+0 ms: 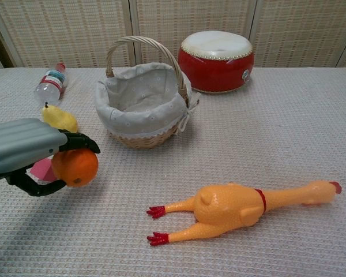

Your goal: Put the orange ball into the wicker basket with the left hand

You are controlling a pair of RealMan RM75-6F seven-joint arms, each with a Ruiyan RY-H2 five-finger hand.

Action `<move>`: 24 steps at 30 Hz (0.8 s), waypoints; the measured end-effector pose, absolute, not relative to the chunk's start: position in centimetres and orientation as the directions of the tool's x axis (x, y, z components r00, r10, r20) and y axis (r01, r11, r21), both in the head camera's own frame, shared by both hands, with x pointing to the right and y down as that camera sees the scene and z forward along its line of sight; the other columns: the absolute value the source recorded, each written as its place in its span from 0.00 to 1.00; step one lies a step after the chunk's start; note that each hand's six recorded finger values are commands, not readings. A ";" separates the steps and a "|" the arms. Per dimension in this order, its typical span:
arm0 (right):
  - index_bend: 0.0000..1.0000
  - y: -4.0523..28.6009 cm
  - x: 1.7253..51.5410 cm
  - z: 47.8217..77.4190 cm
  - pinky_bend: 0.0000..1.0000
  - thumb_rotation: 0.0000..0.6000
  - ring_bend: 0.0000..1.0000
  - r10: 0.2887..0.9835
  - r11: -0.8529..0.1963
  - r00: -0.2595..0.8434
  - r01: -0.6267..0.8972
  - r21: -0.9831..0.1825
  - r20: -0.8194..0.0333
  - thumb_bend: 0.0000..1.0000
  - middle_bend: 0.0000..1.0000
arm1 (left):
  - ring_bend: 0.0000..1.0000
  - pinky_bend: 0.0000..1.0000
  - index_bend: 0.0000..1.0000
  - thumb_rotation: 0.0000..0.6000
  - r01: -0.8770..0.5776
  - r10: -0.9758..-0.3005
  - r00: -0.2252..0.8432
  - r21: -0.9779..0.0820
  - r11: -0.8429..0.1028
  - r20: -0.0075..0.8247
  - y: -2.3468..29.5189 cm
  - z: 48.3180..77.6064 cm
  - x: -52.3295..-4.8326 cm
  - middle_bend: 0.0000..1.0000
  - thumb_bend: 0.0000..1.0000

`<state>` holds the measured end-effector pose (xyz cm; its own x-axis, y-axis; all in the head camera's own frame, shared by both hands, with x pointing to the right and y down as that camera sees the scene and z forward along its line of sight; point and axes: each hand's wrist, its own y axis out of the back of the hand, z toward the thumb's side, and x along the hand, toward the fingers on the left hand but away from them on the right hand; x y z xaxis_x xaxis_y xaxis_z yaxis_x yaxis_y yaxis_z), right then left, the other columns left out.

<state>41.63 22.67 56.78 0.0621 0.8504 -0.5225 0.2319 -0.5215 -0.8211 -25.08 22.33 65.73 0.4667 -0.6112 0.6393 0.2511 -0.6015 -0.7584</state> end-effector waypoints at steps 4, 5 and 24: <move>0.00 22.7 41.6 56.8 0.00 1.00 0.00 0.851 -0.520 0.063 0.231 -0.822 -0.521 0.04 0.00 | 0.70 0.82 0.71 1.00 0.171 -0.648 0.464 -0.778 -0.604 0.604 21.4 63.7 -25.0 0.73 0.63; 0.00 22.7 41.6 56.8 0.00 1.00 0.00 0.851 -0.520 0.064 0.231 -0.822 -0.521 0.04 0.00 | 0.70 0.82 0.71 1.00 0.144 -0.659 0.463 -0.784 -0.604 0.593 21.1 63.2 -24.9 0.73 0.63; 0.00 22.6 41.8 56.9 0.00 1.00 0.00 0.845 -0.528 0.052 0.242 -0.814 -0.532 0.04 0.00 | 0.66 0.77 0.68 1.00 0.085 -0.730 0.553 -0.899 -0.431 0.402 13.0 59.9 -19.0 0.68 0.63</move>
